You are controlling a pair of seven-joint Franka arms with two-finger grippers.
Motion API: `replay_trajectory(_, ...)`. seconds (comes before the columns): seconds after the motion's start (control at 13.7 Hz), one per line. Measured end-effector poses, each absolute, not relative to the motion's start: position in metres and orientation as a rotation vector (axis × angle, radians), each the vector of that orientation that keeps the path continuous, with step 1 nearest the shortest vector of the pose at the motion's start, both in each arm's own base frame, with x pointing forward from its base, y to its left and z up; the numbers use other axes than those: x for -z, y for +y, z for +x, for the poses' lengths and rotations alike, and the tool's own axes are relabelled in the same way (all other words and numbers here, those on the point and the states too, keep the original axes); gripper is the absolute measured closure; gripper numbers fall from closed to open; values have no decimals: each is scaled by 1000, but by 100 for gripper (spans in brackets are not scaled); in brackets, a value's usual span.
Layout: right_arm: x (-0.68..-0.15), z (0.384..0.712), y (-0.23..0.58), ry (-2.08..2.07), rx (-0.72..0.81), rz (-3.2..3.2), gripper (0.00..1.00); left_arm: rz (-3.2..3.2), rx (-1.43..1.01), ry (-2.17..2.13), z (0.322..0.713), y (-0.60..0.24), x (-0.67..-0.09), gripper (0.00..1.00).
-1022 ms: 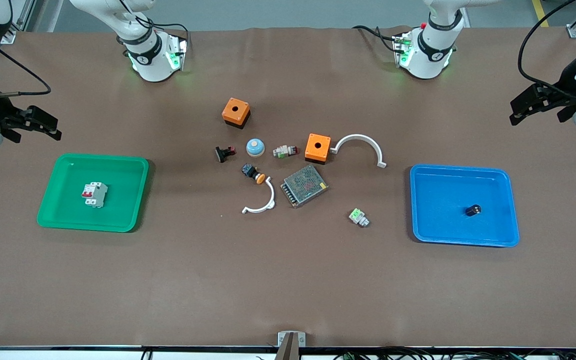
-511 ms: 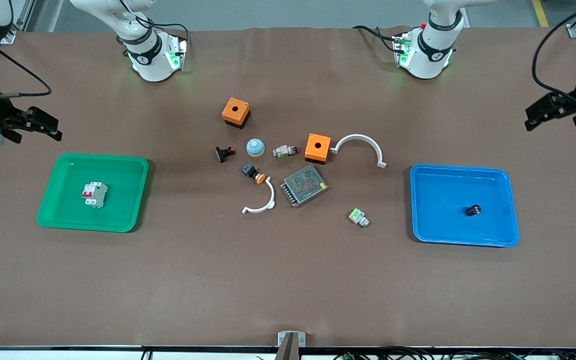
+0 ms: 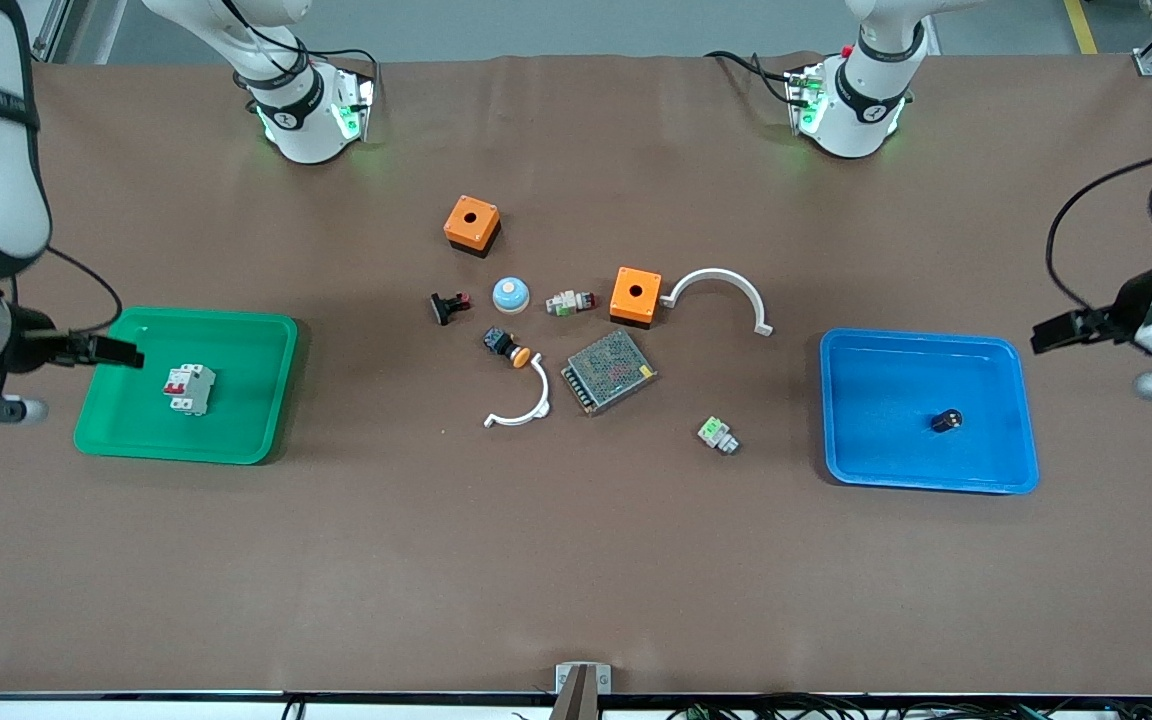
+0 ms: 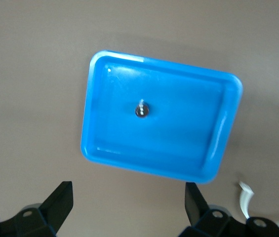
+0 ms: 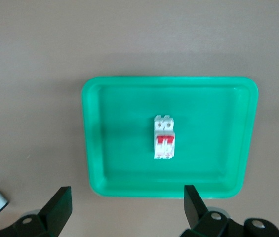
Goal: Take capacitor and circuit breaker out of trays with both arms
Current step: 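Reach the right gripper to the breaker while the left gripper reaches the capacitor, then close the right gripper on the breaker and the left gripper on the capacitor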
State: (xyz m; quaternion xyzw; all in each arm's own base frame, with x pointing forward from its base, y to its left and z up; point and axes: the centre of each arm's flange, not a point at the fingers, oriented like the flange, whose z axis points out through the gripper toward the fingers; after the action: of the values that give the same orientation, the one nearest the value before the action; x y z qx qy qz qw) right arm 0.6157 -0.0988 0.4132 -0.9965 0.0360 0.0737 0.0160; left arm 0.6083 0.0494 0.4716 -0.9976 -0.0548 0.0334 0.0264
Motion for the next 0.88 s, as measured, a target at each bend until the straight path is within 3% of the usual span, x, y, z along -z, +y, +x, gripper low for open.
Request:
replay_trajectory(0.44, -277, 579, -128, 197, -38, -3129, 0, -3113, -39, -213, 609, 75, -315, 0)
replay_trajectory(0.66, -226, 554, -126, 184, 43, -3146, 0, -3129, -65, -218, 612, 78, -263, 7)
replay_trajectory(0.88, -192, 539, -130, 154, 11, -3149, 5, -3142, -93, -215, 612, 75, -226, 11)
